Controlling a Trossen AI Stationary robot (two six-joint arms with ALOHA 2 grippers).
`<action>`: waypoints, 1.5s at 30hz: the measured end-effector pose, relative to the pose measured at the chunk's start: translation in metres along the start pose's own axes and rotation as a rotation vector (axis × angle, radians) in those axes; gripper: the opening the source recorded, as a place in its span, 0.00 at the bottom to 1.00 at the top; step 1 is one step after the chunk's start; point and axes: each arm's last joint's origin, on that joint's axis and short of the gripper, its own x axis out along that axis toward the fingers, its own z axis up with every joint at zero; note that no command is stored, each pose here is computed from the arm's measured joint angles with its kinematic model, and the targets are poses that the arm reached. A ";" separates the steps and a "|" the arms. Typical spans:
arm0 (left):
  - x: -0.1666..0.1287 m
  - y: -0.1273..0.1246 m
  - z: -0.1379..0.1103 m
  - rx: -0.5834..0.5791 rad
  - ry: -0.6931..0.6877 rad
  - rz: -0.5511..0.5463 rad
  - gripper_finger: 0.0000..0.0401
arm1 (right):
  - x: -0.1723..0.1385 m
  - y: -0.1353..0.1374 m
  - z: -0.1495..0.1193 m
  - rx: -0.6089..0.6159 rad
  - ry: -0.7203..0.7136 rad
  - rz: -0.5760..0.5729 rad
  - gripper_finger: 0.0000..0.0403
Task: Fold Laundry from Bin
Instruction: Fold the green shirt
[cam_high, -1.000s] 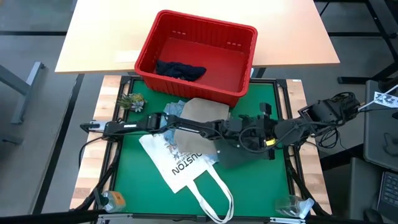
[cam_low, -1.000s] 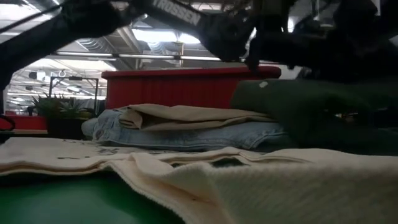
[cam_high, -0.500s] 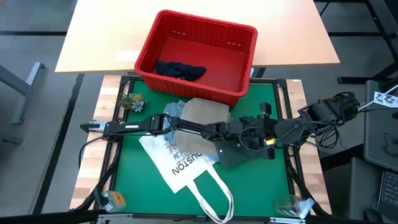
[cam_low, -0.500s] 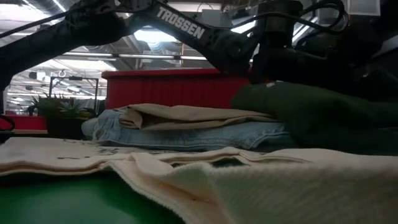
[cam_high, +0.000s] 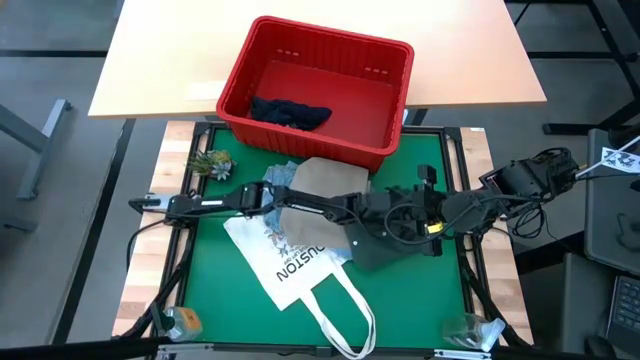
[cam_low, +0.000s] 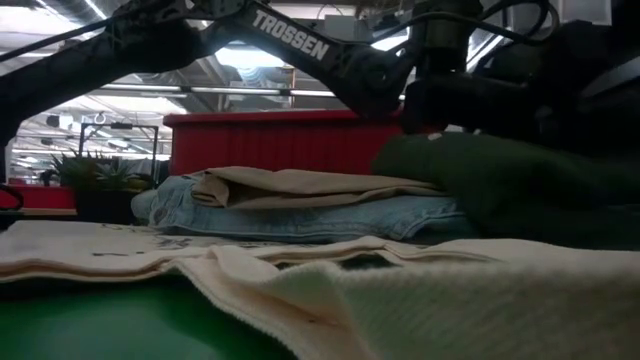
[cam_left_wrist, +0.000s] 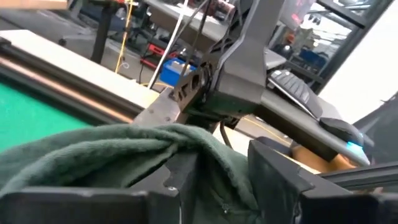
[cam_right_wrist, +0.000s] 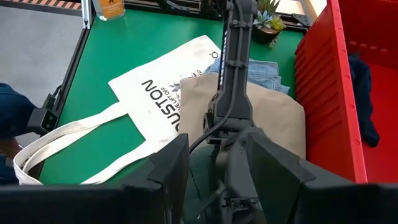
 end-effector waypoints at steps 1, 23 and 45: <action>0.000 0.000 0.003 0.013 -0.003 -0.008 0.32 | 0.000 0.000 0.000 0.000 0.000 0.000 0.41; -0.010 -0.014 0.034 0.198 0.112 -0.066 0.33 | 0.000 -0.001 -0.008 -0.020 0.077 0.004 0.41; -0.025 -0.021 0.061 0.286 0.058 0.327 0.33 | -0.001 -0.003 -0.014 -0.048 0.140 -0.010 0.41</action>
